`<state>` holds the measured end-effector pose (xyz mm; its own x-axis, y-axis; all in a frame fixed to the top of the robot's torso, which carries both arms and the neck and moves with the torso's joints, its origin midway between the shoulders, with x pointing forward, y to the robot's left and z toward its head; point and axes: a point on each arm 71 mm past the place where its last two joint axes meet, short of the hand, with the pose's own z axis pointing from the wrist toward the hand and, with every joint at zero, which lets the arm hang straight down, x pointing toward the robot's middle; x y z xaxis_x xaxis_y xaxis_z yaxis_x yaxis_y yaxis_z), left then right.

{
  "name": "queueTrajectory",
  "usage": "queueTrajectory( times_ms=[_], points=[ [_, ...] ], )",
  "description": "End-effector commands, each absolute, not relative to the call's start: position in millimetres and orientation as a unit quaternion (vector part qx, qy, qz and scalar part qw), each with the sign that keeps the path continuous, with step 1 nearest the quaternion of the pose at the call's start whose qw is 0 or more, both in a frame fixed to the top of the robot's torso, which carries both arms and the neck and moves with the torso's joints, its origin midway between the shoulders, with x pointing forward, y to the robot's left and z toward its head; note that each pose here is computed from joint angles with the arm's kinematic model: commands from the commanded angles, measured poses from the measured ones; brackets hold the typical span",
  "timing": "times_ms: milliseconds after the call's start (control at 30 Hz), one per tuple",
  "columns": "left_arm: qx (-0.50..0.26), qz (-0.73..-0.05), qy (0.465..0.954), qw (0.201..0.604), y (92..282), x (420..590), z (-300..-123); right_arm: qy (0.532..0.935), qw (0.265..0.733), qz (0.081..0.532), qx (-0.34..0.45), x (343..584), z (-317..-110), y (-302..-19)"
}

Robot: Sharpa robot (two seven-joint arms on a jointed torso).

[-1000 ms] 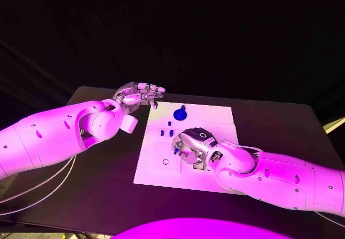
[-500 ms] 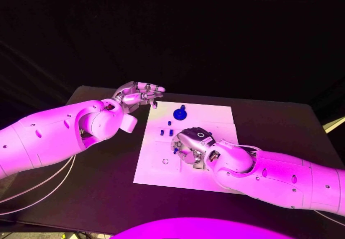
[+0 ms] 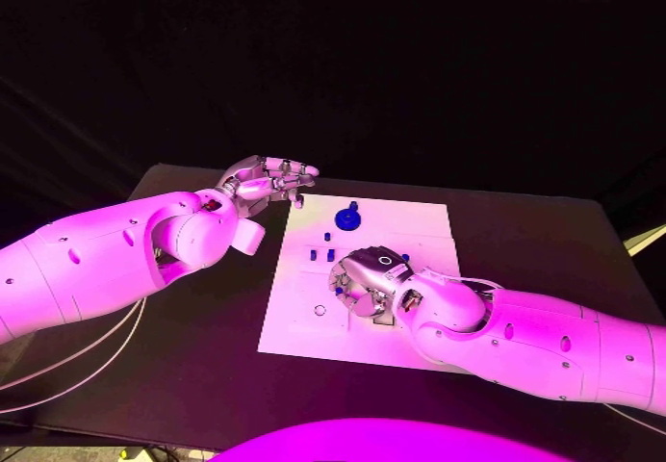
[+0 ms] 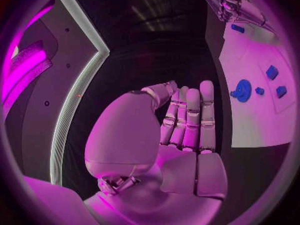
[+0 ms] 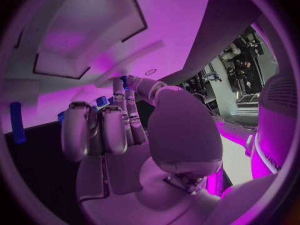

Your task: Assemble the parts on the task board

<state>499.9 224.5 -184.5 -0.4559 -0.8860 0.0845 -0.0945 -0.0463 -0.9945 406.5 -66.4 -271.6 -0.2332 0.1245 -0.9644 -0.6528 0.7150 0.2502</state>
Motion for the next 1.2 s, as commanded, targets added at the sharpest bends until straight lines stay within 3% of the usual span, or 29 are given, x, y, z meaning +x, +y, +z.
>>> queueTrajectory(
  times_ms=[33,433,733,1000,1200],
  points=[
    [-0.403,-0.601,0.607,0.329,223.8,500.0,-183.4,0.716,0.590,0.325,-0.182,406.3,-275.1,-68.7],
    [-0.406,-0.600,0.606,0.330,226.3,500.3,-183.6,0.698,0.611,0.335,-0.164,403.6,-267.0,-80.5],
    [-0.408,-0.598,0.604,0.333,230.0,500.4,-183.6,0.692,0.625,0.328,-0.152,403.5,-244.1,-107.2],
    [-0.408,-0.598,0.605,0.332,230.6,499.7,-183.6,0.700,0.639,0.290,-0.130,429.4,-213.6,-155.3],
    [-0.407,-0.599,0.605,0.331,229.7,499.7,-183.8,0.738,0.609,0.266,-0.118,447.3,-213.1,-181.2]
  ],
)
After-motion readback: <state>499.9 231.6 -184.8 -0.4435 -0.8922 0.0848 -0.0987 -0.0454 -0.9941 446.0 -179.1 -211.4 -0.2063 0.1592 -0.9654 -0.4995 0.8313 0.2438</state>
